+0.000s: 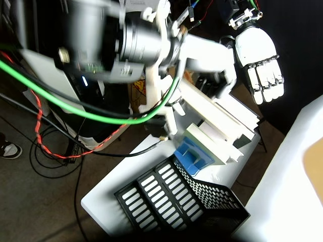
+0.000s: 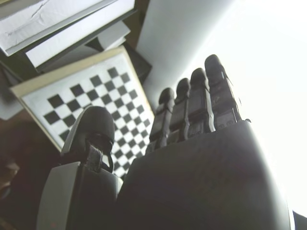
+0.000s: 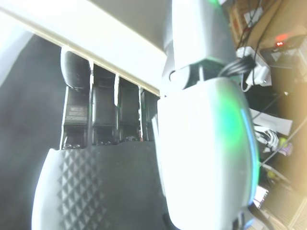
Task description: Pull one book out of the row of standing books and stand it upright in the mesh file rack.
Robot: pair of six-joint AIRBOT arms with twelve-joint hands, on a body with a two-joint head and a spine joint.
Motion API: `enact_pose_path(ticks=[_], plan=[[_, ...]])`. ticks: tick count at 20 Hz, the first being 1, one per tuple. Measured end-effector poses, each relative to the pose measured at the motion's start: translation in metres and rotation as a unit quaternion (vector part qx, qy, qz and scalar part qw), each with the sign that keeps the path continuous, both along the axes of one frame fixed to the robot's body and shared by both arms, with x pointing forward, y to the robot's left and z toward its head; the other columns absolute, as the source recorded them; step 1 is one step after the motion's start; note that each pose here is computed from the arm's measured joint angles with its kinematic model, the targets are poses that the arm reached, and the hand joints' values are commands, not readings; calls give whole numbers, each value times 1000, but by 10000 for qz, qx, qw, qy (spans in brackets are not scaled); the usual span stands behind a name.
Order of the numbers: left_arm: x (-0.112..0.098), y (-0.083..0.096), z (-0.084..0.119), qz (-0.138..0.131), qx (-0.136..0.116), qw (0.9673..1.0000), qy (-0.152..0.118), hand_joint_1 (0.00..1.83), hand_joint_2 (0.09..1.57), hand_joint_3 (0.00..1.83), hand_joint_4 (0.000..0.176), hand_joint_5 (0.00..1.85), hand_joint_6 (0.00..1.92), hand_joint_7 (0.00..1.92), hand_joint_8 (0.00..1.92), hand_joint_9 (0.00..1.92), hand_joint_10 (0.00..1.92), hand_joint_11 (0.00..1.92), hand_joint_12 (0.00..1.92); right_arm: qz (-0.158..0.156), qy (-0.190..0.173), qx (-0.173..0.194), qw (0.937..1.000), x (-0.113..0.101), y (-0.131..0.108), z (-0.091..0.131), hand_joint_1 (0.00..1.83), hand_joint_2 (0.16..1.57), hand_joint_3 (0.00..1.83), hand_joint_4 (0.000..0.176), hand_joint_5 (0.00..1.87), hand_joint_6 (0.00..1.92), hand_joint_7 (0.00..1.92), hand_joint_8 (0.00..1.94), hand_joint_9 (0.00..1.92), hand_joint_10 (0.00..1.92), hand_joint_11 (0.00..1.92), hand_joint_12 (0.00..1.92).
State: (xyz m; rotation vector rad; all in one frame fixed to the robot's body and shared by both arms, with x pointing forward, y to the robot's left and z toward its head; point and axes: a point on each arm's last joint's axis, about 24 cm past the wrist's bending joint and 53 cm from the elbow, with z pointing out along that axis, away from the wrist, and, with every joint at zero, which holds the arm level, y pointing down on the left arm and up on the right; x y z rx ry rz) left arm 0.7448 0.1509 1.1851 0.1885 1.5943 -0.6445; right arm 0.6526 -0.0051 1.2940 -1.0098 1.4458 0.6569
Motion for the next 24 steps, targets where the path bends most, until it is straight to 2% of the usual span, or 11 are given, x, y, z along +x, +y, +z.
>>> enact_pose_path(ticks=[2, 3, 7, 10, 12, 13, 14, 16, 18, 20, 24], plan=[[0, 0, 0, -2, 4, 10000, 0, 291, 1458, 1, 5, 37, 3, 0, 0, 0, 0, 0, 90, -220, -15, -19, 9998, 9, -15, 4, 1203, 1238, 4, 0, 728, 1201, 806, 1540, 795, 1752, 696, 1921], [0, 0, 0, -1, 6, 10000, 3, 326, 1461, 1, 3, 39, 3, 0, 0, 0, 0, 0, 59, -233, -38, -88, 9997, 9, -18, 6, 1188, 1242, 4, 0, 693, 1279, 825, 1481, 745, 1657, 509, 1921], [-2, -8, -3, -79, 4, 10000, 11, 356, 1456, 0, 0, 33, 6, 0, 0, 0, 0, 0, 470, -298, -185, -8, 9994, 6, -22, 25, 1169, 1255, 11, 0, 714, 1262, 756, 1576, 639, 1699, 416, 1921], [-1, -7, -2, -50, -33, 10000, 32, 391, 1457, 1, 0, 38, 2, 0, 0, 0, 0, 0, 209, -399, -118, -254, 9988, 1, -37, 17, 1314, 1225, 0, 0, 716, 1244, 840, 1377, 679, 1616, 402, 1921], [-1, -7, -2, -43, -44, 10000, 36, 355, 1455, 0, 4, 29, 7, 0, 0, 0, 0, 0, 7, -600, -127, -234, 9978, 8, -49, 18, 1165, 1228, 4, 1, 744, 1326, 809, 1352, 665, 1443, 360, 1921], [-1, -7, -2, -43, -46, 10000, 35, 381, 1450, 0, 7, 38, 9, 0, 0, 0, 0, 0, 1, -688, -114, -276, 9972, 11, -56, 16, 1210, 1227, 1, 0, 748, 1135, 832, 1505, 894, 1667, 740, 1921], [-1, -6, -3, -42, -48, 10000, 34, 388, 1451, 0, 6, 40, 9, 0, 0, 0, 0, 0, 0, -752, -80, -327, 9966, 13, -61, 13, 1224, 1218, 0, 0, 766, 1071, 852, 1512, 927, 1754, 829, 1921], [-1, -6, -3, -33, -61, 10000, 42, 386, 1454, 0, 10, 36, 7, 0, 0, 0, 0, 14, 7, -884, -55, -449, 9951, 16, -68, 7, 1330, 1256, 3, 0, 682, 1180, 730, 1478, 668, 1730, 613, 1921], [-1, -5, -4, -25, -71, 10000, 53, 412, 1458, 0, 0, 46, 7, 0, 0, 0, 0, 43, 30, -949, -24, -495, 9943, 18, -72, 3, 1344, 1223, 0, 0, 718, 1271, 777, 1304, 745, 1569, 587, 1844], [-2, -4, -6, -18, -96, 9999, 105, 451, 1441, 3, 4, 56, 4, 0, 0, 0, 0, 1, 337, -1006, 49, -572, 9933, 20, -74, -5, 1339, 1228, 1, 0, 746, 1322, 785, 1287, 657, 1580, 397, 1817], [-1, -3, -7, 7, -145, 9998, 126, 445, 1442, 0, 17, 55, 2, 0, 0, 0, 0, 0, 199, -1161, 205, -683, 9907, 26, -83, -16, 1363, 1175, 0, 0, 767, 1193, 856, 1135, 867, 1427, 687, 1665]])
